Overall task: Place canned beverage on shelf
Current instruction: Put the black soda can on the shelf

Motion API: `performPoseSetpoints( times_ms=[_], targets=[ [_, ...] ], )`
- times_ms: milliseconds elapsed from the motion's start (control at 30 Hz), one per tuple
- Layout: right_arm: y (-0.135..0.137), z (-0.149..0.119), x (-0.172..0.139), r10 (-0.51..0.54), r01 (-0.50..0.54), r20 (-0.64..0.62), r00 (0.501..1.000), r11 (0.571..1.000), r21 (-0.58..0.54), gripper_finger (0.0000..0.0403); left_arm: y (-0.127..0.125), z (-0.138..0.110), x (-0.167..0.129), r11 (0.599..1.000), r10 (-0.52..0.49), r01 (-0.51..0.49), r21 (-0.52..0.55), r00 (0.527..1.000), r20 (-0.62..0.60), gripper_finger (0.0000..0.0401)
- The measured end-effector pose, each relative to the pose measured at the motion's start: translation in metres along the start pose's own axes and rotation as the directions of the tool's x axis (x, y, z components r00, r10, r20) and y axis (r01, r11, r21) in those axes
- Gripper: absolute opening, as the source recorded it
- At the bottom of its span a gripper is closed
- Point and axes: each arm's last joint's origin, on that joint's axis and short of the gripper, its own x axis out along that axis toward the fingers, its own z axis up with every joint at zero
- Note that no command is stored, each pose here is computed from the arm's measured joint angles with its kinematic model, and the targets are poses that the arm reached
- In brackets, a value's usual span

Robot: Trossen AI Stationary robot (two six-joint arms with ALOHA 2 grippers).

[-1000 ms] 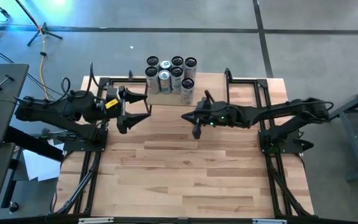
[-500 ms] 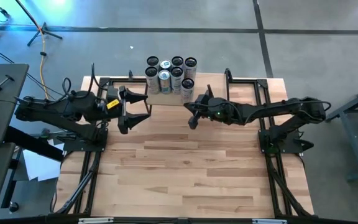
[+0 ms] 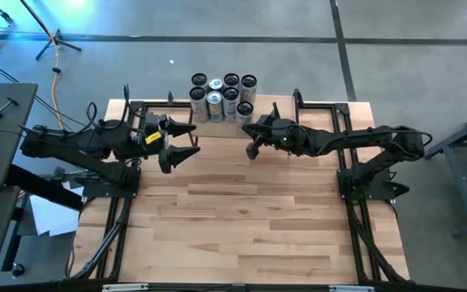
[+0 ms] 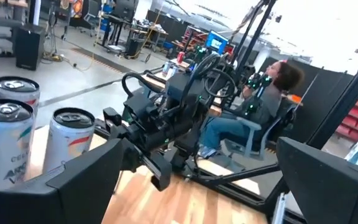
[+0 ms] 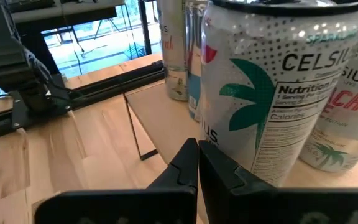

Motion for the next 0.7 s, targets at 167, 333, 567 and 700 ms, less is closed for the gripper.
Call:
performPoseSetpoints(
  times_ms=[167, 333, 567, 700],
  targets=[
    [-0.005, 0.001, 0.002, -0.017, 0.017, 0.001, 1.000, 1.000, 0.005, 0.0000, 0.000, 0.000, 0.000, 1.000, 0.002, -0.002, -0.014, 1.000, -0.004, 0.0392],
    [-0.015, 0.002, 0.005, -0.045, 0.045, 0.003, 0.999, 0.999, 0.014, 0.0000, 0.000, -0.001, 0.000, 1.000, 0.003, -0.003, -0.013, 1.000, -0.007, 0.0392],
    [-0.026, 0.004, 0.008, -0.042, 0.042, -0.001, 0.999, 0.999, 0.025, 0.0000, 0.000, -0.001, 0.000, 1.000, 0.004, -0.004, 0.015, 1.000, -0.007, 0.0392],
    [-0.030, 0.005, 0.009, -0.051, 0.051, 0.000, 0.999, 0.999, 0.013, 0.0000, 0.001, -0.001, 0.000, 1.000, 0.012, -0.012, 0.015, 1.000, -0.004, 0.0392]
  ],
)
